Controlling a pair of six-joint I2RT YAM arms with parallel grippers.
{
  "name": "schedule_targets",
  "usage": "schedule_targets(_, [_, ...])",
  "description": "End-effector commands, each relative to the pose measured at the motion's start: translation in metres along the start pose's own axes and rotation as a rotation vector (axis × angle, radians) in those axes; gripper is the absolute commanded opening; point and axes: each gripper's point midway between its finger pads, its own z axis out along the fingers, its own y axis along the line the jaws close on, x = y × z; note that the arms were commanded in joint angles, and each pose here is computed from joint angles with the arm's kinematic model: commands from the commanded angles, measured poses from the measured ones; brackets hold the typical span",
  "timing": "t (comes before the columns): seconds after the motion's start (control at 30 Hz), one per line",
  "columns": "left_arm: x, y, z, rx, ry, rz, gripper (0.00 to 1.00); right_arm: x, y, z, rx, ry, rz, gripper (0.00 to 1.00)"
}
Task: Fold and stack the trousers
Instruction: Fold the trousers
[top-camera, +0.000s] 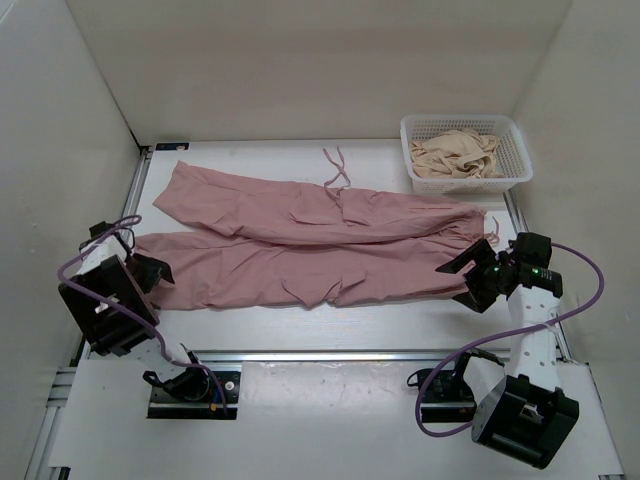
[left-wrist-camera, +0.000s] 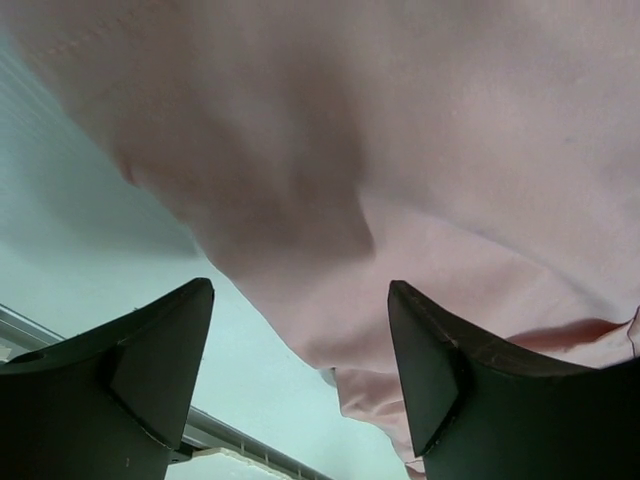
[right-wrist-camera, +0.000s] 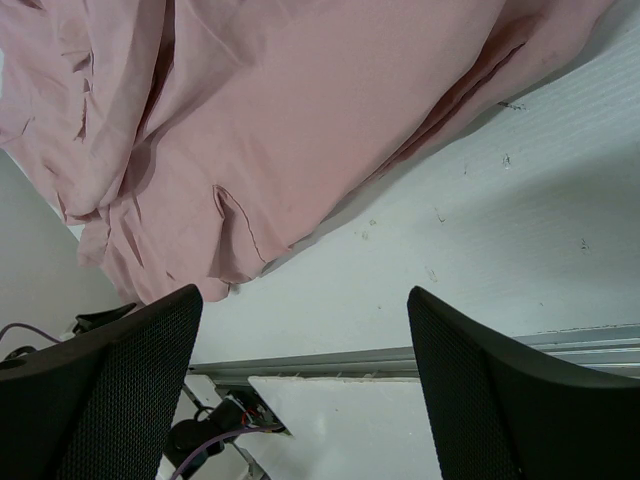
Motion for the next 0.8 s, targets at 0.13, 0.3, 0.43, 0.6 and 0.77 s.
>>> schedule_targets(0.13, [-0.019,-0.004,-0.009,-0.012,-0.058,0.018,0.77,0.001,0.006,-0.003,-0.036,-0.008,-0.015,0.88])
schedule_targets(0.3, [-0.019,-0.005,-0.011,-0.007,-0.065,0.018,0.47,0.001,0.006,-0.003,-0.036,-0.008,-0.015,0.88])
schedule_targets(0.43, [-0.019,-0.005,-0.011,-0.007,-0.065,0.018,0.34,0.001,0.006,-0.003,-0.036,-0.008,-0.015,0.88])
schedule_targets(0.6, [-0.018,-0.008,-0.013,0.000,-0.072,0.029,0.29,0.001,0.006,-0.003,-0.036,-0.008,-0.015,0.88])
schedule_targets(0.77, [-0.009,-0.016,-0.016,0.009,-0.081,0.067,0.53,0.001,0.006,-0.003,-0.036,-0.008,-0.015,0.88])
